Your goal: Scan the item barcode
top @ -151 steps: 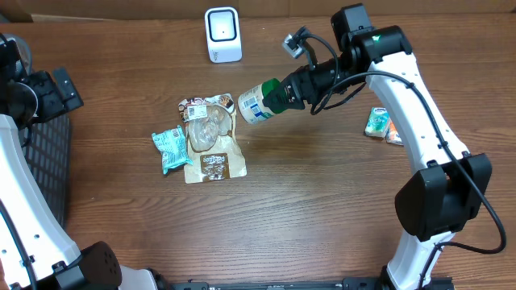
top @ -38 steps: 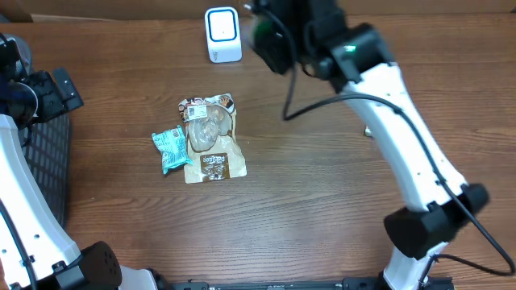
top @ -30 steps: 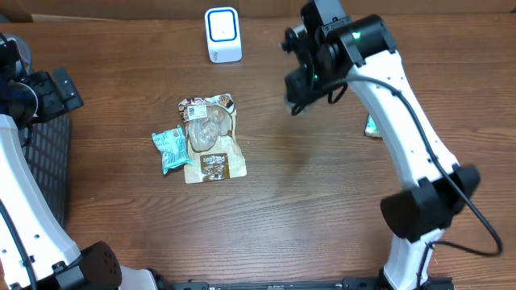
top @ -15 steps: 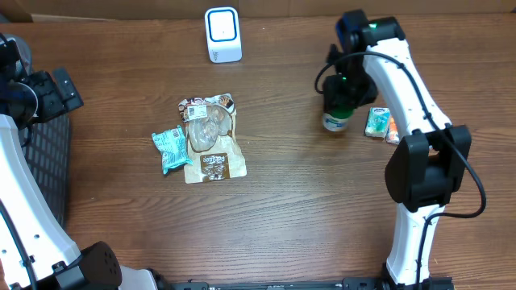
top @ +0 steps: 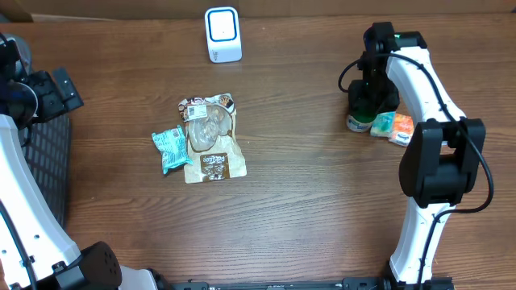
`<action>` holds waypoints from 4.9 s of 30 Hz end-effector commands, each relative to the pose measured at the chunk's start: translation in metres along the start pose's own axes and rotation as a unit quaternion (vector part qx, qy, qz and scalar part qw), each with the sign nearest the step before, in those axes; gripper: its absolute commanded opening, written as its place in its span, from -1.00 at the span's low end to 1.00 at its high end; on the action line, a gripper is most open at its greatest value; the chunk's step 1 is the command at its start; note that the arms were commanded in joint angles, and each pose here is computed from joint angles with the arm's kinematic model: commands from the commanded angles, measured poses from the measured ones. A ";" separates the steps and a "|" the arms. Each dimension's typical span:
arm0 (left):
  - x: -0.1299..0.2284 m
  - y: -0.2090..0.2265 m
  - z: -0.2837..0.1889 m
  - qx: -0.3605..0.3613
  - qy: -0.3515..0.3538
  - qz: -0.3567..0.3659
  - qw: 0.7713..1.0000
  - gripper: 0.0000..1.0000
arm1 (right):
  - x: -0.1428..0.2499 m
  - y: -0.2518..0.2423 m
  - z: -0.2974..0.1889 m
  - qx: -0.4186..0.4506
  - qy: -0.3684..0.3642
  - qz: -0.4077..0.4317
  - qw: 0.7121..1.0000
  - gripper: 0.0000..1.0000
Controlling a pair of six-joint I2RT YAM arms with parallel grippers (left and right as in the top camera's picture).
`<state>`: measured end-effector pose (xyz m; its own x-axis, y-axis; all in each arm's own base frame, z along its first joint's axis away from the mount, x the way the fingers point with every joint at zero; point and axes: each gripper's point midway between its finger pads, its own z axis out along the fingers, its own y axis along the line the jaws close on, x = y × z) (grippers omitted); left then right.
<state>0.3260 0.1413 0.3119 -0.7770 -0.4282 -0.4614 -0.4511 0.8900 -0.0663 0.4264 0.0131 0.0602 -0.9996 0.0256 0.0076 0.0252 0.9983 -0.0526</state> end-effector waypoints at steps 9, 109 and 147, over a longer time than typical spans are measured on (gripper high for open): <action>-0.004 0.002 -0.004 -0.003 -0.008 0.010 1.000 0.99 | 0.008 -0.027 0.007 0.030 0.022 0.030 0.999 0.47; 0.074 -0.180 0.069 0.231 0.109 0.062 0.965 -0.92 | 0.030 0.271 0.034 -0.140 -0.062 -0.035 0.988 -0.24; 0.211 -0.244 0.291 0.203 0.259 0.095 0.939 -0.91 | 0.017 0.240 -0.008 -0.231 -0.033 -0.054 0.971 -0.28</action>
<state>0.4100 -0.1237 0.0006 -0.9778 -0.1975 -0.0702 -0.1483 0.8885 -0.4343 0.4132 0.2476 0.0385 -0.9980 -0.0083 -0.0631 -0.0267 0.9544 0.2975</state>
